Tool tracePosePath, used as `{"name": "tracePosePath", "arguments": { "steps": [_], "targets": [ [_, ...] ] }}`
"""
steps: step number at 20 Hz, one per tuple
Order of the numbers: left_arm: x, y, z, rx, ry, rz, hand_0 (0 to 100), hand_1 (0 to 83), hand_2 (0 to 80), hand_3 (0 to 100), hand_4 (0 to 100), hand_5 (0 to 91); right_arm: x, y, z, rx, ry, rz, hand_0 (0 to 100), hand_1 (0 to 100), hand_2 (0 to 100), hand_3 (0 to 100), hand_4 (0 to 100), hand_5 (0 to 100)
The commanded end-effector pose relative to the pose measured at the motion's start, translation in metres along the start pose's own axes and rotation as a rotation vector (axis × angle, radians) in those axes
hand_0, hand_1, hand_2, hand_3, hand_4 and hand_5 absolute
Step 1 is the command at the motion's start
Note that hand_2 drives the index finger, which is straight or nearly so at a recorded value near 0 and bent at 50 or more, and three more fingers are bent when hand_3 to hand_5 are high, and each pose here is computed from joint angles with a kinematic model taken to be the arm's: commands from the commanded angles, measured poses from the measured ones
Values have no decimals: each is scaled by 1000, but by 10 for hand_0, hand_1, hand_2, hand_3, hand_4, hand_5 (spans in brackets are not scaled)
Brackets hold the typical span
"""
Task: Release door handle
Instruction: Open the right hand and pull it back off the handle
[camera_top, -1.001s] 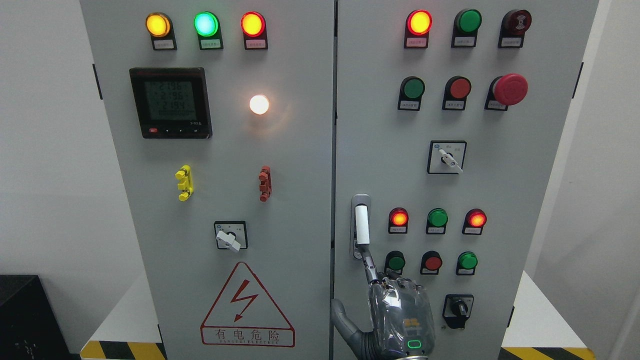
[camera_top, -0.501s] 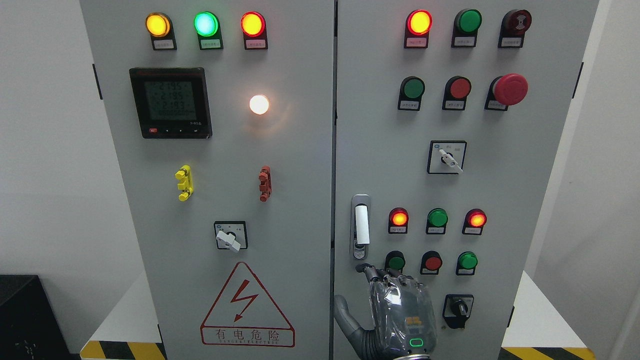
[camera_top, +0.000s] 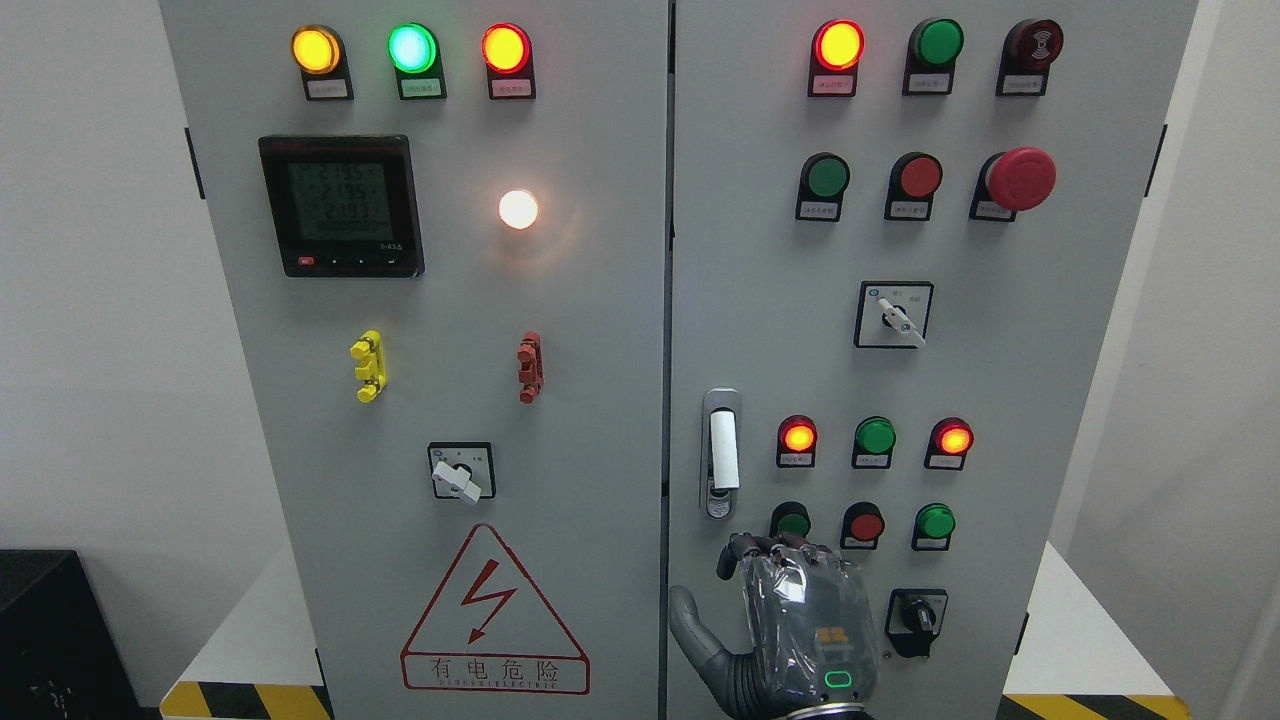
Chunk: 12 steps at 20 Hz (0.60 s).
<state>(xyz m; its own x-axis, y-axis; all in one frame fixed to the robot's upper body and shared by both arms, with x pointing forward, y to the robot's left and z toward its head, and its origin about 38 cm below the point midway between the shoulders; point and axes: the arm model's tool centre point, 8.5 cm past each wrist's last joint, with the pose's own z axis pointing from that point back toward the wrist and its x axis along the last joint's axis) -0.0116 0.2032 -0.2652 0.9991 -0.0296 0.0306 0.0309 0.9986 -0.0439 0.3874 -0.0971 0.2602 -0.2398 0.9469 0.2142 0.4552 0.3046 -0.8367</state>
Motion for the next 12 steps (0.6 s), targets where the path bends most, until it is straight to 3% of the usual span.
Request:
{"name": "tracePosePath", "arguments": {
  "steps": [1,5,7,12],
  "targets": [
    [0,0,0,-1,1,0,0,0,44,109,7,0,0,-7,-3,-19,1,-6,315,302,609,843,720,701],
    [0,1,0,0,0,0,0,0,44,109,7,0,0,-9,-6,-28,-3,-10,314,306,643,861,728,706],
    [0,0,0,-1,1,0,0,0,44,109,7,0,0,-7,-6,-1,-2,-41,306,327,674,935,770,725],
    [0,0,0,-1,1,0,0,0,44,109,7,0,-1,-6,-7,14,7,-42,298,340,696,948,778,736]
  ]
}}
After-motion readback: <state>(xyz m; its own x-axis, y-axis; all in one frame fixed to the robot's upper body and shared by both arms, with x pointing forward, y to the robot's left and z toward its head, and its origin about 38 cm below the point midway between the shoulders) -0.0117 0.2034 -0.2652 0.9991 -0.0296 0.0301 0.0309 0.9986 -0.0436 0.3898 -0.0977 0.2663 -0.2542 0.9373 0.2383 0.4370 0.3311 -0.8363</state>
